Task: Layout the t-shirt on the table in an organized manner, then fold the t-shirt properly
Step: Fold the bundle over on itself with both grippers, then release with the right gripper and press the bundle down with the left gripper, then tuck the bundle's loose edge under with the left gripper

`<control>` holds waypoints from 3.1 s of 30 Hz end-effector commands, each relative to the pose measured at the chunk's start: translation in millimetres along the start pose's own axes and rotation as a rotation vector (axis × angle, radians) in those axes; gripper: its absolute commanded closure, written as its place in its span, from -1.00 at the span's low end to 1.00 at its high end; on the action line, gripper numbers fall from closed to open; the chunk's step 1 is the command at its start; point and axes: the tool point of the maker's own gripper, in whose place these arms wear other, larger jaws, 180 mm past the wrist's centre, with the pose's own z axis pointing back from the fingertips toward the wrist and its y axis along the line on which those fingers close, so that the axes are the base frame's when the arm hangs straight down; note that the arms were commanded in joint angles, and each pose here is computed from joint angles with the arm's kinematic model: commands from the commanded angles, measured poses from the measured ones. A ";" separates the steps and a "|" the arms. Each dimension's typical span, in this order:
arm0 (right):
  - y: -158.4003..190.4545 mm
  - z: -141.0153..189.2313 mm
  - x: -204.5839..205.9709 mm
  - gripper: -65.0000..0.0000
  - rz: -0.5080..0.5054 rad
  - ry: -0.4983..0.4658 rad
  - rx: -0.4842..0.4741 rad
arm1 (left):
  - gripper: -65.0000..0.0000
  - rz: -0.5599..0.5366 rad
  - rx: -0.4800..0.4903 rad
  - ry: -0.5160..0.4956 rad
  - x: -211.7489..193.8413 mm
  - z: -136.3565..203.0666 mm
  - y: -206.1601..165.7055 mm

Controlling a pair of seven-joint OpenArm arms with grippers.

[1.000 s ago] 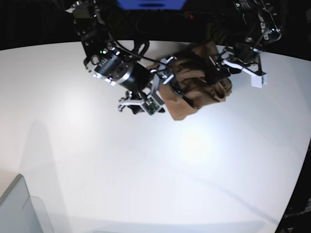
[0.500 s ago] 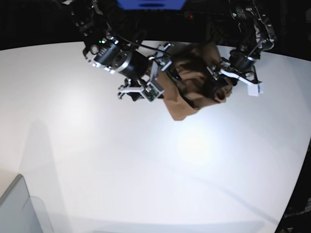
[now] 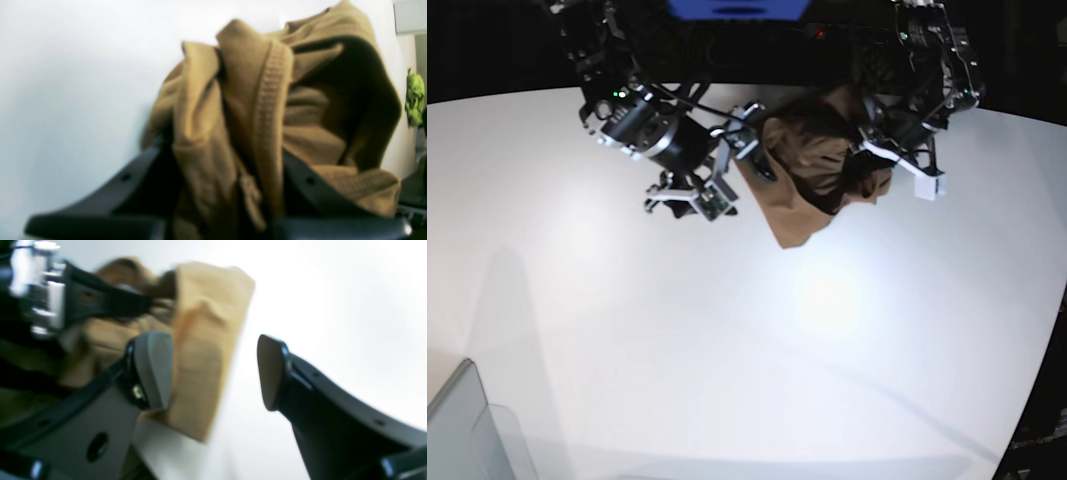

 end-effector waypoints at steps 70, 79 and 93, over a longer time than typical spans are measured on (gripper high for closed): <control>-233.0 218.1 -99.9 -0.24 -0.368 0.035 -0.930 | -0.31 -2.350 -0.321 0.153 -17.4 -139.3 -333.4; -234.2 216.5 -97.5 -0.24 -0.366 0.028 -0.928 | -0.31 -2.274 -0.223 -0.081 32.2 -111.2 -374.2; -238.9 213.6 -90.2 -0.24 -0.366 0.004 -0.929 | 0.91 -2.250 -0.149 -0.217 21.7 -37.3 -337.6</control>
